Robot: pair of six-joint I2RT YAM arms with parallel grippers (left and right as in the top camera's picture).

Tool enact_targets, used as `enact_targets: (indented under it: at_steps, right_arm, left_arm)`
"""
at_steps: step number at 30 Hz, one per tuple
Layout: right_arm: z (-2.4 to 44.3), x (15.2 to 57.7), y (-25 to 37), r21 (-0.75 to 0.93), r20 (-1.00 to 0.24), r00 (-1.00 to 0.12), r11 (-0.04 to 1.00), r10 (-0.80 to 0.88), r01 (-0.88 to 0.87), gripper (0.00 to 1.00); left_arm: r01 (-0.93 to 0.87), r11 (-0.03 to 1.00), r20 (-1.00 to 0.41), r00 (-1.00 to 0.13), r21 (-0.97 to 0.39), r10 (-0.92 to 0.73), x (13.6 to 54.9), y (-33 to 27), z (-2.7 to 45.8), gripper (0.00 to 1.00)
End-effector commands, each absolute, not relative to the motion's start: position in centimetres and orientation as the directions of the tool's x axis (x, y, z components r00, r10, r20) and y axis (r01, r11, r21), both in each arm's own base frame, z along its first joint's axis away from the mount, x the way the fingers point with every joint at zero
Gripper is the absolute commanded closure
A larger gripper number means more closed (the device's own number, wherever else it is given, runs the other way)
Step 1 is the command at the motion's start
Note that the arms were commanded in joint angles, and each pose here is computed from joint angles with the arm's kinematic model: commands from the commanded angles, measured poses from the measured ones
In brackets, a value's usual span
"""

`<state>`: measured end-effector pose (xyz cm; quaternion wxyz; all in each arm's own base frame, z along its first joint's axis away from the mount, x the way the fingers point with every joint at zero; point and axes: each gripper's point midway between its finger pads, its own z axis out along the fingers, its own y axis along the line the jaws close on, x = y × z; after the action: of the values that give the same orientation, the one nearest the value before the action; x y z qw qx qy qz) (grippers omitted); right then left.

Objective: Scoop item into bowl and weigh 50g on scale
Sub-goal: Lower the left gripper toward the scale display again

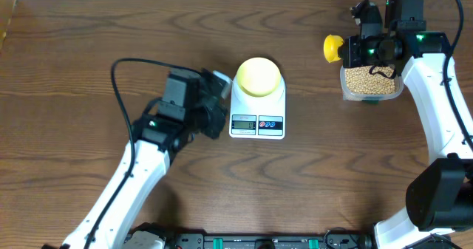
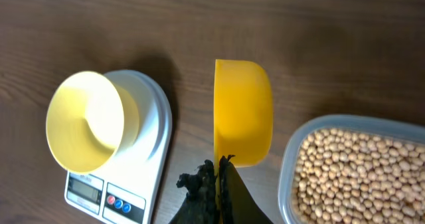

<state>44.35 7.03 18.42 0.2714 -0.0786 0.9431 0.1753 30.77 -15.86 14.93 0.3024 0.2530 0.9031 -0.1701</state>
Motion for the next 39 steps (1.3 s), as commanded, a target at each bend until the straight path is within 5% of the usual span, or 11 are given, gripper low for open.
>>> enact_targets:
  at_steps: [1,7,8,9,10,11,18,27,39]
  right_arm:
    - [20.2,44.2,7.2,0.253,-0.585,-0.804,0.916,-0.112,-0.312,0.99]
    - [20.2,44.2,7.2,0.24,-0.591,-0.796,0.913,-0.131,-0.329,0.99]
    - [20.2,44.2,7.1,0.24,-0.59,-0.796,0.913,-0.131,-0.329,0.99]
    - [20.2,44.2,7.1,0.241,-0.589,-0.797,0.913,-0.132,-0.329,0.99]
    - [20.1,44.1,7.1,0.236,-0.588,-0.796,0.912,-0.142,-0.336,0.99]
    - [20.1,44.0,7.1,0.233,-0.587,-0.796,0.911,-0.148,-0.341,0.99]
    - [19.9,43.8,7.1,0.219,-0.583,-0.794,0.907,-0.175,-0.361,0.99]
    - [19.9,43.7,7.1,0.22,-0.581,-0.795,0.906,-0.175,-0.361,0.99]
    - [19.9,43.8,7.1,0.218,-0.582,-0.793,0.906,-0.178,-0.363,0.99]
  left_arm:
    - [0.71,0.699,-0.656,-0.569,-0.087,0.497,28.0,-18.0,16.2,0.92]
    - [0.764,0.644,-0.665,-0.502,-0.04,0.553,27.4,-18.7,16.5,0.91]
    - [0.763,0.645,-0.663,-0.504,-0.042,0.554,27.4,-18.7,16.4,0.83]
    - [0.763,0.645,-0.662,-0.505,-0.042,0.554,27.4,-18.7,16.4,0.7]
    - [0.763,0.645,-0.662,-0.505,-0.043,0.554,27.4,-18.7,16.4,0.32]
    - [0.763,0.645,-0.662,-0.505,-0.042,0.554,27.5,-18.7,16.3,0.08]
    - [0.752,0.657,-0.663,-0.521,-0.057,0.538,27.6,-18.8,16.4,0.07]
    - [0.839,0.544,-0.713,-0.374,0.013,0.593,27.8,-19.5,17.3,0.08]
    - [0.825,0.564,-0.709,-0.379,0.031,0.595,29.6,-15.7,16.8,0.07]
